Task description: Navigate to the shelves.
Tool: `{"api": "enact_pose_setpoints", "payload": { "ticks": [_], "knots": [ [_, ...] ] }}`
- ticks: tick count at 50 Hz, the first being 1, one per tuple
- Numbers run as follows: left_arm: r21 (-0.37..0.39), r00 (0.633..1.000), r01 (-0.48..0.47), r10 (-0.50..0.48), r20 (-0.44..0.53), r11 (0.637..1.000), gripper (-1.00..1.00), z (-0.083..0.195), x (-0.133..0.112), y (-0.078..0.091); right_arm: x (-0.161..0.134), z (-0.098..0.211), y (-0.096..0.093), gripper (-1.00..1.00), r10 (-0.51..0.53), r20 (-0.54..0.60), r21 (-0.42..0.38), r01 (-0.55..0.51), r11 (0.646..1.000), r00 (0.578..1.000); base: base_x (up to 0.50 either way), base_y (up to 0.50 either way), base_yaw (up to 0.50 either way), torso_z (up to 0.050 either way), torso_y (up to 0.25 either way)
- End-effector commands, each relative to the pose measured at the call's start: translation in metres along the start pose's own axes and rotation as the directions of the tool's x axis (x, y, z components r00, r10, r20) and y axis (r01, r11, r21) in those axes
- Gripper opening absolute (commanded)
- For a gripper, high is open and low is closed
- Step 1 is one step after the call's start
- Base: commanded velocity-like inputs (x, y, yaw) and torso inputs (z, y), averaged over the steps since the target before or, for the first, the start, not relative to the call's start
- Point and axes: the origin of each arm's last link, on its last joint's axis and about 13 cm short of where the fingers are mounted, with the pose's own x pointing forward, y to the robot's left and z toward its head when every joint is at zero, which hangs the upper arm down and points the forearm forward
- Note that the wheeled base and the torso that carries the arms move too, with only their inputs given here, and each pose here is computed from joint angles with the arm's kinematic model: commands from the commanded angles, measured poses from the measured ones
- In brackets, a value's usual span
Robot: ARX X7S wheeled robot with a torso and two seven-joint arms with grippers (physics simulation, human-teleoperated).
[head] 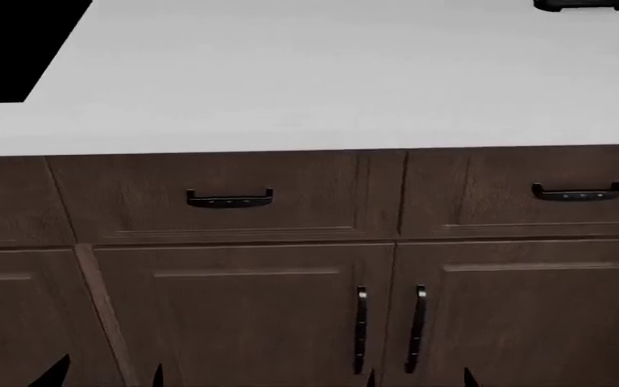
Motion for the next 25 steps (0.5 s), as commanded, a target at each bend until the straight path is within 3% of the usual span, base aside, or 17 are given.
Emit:
{"api": "enact_pose_setpoints", "payload": {
  "ticks": [1, 25],
  "knots": [
    [-0.04, 0.999, 0.003, -0.002, 0.042, 0.999, 1.0, 0.0017, 0.0016, 0.0012, 0.0009, -0.0003, 0.0014, 1.0, -0.001, -0.005, 0.015, 0.001, 1.0, 1.0, -0.5, 0.03, 0.0, 0.0, 0.0],
    [-0.041, 0.999, 0.003, -0.002, 0.044, 0.999, 1.0, 0.0016, 0.0014, 0.0006, 0.0007, -0.0004, 0.0011, 1.0, -0.004, -0.006, 0.014, 0.004, 1.0, 1.0, -0.5, 0.03, 0.0, 0.0, 0.0]
  ]
}}
